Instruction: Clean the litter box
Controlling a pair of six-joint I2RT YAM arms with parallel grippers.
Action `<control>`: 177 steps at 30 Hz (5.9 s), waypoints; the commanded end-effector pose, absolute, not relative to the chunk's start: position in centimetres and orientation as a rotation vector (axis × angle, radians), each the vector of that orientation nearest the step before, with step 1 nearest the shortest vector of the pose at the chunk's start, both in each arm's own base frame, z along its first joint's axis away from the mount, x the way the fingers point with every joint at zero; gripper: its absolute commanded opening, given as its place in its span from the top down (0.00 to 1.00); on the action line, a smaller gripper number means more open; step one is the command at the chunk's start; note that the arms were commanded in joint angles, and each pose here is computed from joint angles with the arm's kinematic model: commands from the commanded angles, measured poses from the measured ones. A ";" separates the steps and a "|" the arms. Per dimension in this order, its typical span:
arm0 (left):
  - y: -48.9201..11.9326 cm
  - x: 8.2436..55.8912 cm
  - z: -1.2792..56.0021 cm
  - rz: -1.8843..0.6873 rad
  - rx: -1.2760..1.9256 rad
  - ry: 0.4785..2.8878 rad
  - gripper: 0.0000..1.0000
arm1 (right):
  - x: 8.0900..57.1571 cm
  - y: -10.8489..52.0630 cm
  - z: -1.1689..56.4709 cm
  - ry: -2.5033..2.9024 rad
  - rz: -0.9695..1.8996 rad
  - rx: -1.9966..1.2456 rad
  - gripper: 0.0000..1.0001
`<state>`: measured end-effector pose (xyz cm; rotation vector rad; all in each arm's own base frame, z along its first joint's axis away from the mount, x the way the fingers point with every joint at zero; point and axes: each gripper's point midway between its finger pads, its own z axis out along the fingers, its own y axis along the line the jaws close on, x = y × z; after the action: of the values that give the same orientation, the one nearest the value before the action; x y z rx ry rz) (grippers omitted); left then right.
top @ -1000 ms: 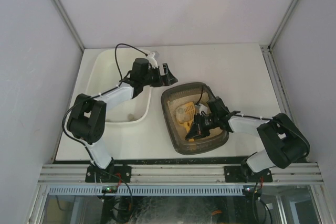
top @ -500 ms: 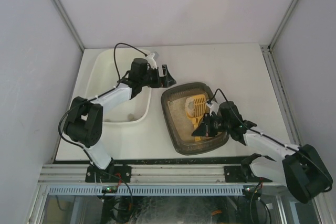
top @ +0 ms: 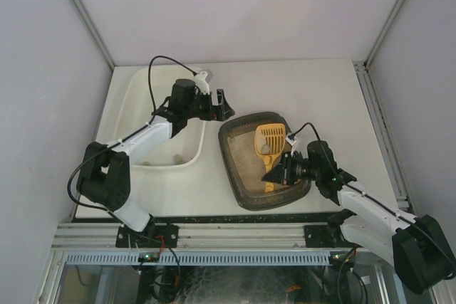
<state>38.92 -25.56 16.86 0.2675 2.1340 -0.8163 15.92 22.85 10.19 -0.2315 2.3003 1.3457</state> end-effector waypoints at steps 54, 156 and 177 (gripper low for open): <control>-23.6 36.5 19.7 -0.733 0.349 2.069 0.00 | 21.3 26.9 12.8 2.236 1.417 -0.366 1.00; 4.9 34.1 29.6 -0.175 -0.089 2.246 0.00 | 24.4 30.7 23.2 2.211 1.448 -0.234 1.00; 10.2 31.3 24.3 -0.349 -0.336 2.341 0.00 | 26.4 43.2 16.1 2.616 0.607 -0.840 1.00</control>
<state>31.43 10.68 24.62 -0.3622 2.3491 -0.3082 25.97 46.28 16.84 -0.7387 2.5892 1.0009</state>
